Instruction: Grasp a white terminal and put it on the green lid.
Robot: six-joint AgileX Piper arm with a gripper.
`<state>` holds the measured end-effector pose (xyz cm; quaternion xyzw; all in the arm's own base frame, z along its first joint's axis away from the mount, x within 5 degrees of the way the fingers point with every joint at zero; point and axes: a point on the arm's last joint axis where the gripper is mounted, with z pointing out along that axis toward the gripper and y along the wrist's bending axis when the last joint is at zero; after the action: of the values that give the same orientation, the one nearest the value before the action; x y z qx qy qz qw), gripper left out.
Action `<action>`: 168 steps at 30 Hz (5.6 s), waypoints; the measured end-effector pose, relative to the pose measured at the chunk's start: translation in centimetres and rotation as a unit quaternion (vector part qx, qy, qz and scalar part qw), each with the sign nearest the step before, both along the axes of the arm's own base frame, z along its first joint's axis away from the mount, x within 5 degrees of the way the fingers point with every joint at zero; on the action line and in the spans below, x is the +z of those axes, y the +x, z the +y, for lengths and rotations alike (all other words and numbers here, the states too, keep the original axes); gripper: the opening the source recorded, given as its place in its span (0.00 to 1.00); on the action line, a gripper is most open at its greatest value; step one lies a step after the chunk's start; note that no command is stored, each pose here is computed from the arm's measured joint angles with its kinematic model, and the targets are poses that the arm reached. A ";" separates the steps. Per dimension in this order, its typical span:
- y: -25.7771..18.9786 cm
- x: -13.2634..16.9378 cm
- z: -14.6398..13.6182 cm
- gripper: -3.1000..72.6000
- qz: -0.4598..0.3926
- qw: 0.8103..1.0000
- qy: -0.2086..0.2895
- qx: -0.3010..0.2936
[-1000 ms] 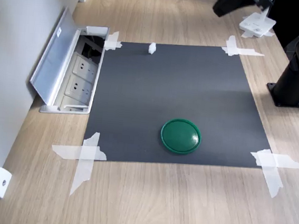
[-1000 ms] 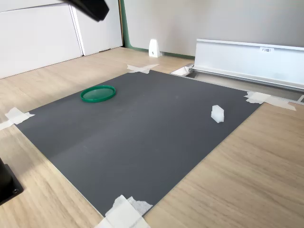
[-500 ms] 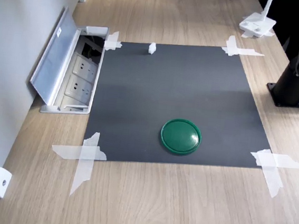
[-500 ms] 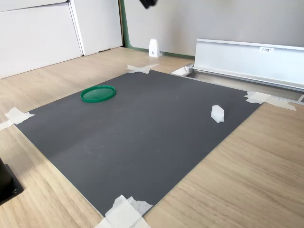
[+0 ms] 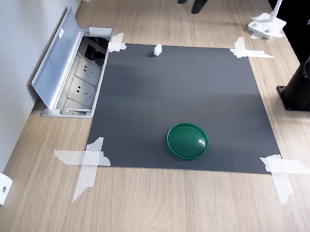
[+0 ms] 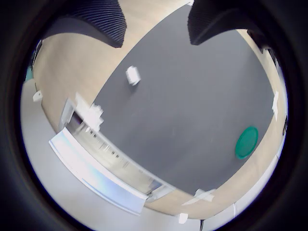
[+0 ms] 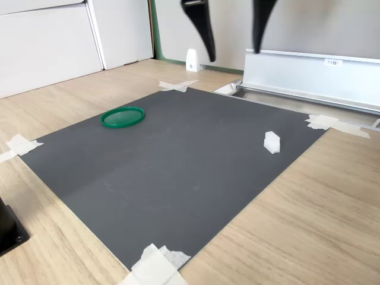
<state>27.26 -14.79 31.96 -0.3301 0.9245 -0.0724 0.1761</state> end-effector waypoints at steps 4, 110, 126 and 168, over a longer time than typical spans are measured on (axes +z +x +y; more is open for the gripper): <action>1.2 0.2 -0.1 0.82 0.001 1.000 -0.021 0.016; -1.3 -11.8 26.6 0.16 0.058 0.967 -0.011 0.249; 0.2 -14.5 27.2 0.30 0.053 0.964 -0.021 0.260; -19.8 7.0 13.9 0.03 -0.491 0.827 0.186 -0.202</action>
<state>7.49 -0.84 38.98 -0.0176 0.7579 -0.0861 0.6465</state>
